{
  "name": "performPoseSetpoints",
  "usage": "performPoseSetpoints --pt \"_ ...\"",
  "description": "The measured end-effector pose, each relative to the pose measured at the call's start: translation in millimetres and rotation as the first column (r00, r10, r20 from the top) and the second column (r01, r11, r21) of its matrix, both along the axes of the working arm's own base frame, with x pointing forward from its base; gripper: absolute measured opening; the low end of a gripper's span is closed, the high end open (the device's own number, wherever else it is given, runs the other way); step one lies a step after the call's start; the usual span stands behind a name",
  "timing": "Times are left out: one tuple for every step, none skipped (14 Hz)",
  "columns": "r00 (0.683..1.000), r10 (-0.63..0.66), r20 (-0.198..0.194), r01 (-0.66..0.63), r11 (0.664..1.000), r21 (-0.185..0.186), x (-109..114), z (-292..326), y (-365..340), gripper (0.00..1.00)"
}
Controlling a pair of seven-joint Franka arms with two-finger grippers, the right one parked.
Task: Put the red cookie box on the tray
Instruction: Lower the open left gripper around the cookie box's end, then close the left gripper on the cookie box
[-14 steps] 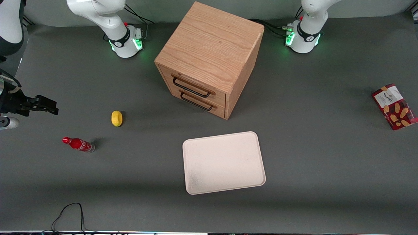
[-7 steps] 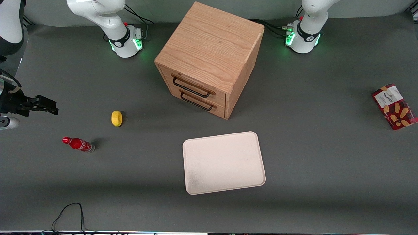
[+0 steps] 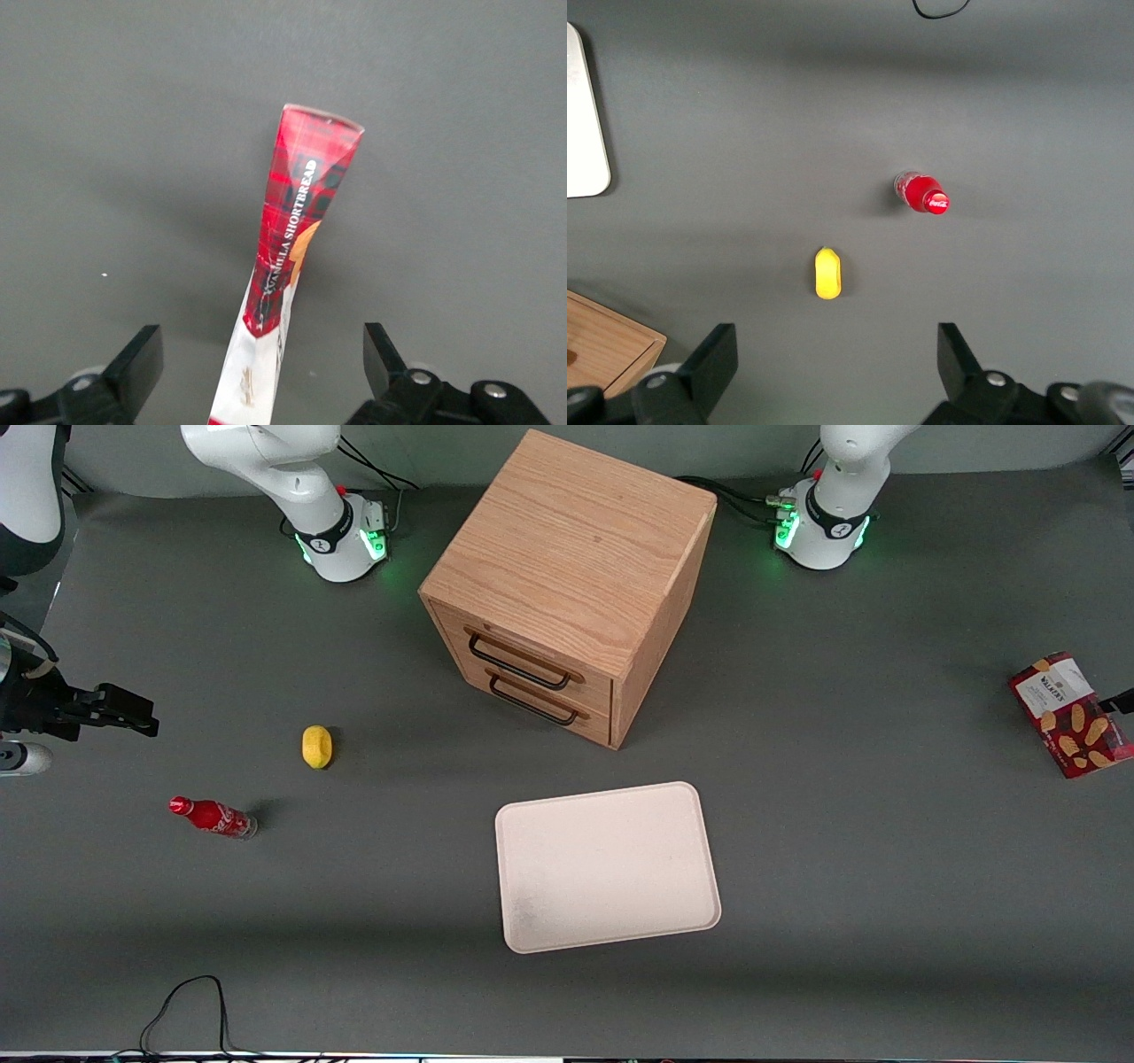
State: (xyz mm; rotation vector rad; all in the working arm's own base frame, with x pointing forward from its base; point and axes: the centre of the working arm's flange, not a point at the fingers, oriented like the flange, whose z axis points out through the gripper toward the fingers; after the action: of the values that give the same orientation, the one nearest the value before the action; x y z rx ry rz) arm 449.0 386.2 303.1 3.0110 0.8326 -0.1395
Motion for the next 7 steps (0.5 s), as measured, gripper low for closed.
performPoseSetpoints --pt "1.0 0.002 0.005 -0.002 1.0 0.004 -4.6 -9.9 -2.4 1.0" --pt "1.0 0.002 0.008 -0.002 1.0 0.006 -7.4 -16.6 -4.5 1.0" --pt "1.0 0.002 0.01 -0.002 1.0 0.008 -8.8 -22.1 -5.9 1.0" --pt "1.0 0.002 0.01 -0.002 1.0 0.009 -9.2 -27.0 -6.3 1.0" --pt "1.0 0.002 0.01 -0.002 1.0 0.009 -9.1 -31.9 -6.0 1.0" --pt "1.0 0.002 0.008 -0.002 1.0 0.009 -8.9 -36.7 -5.8 1.0" --pt "1.0 0.001 0.01 -0.001 1.0 0.011 -8.4 -40.9 -5.3 1.0"
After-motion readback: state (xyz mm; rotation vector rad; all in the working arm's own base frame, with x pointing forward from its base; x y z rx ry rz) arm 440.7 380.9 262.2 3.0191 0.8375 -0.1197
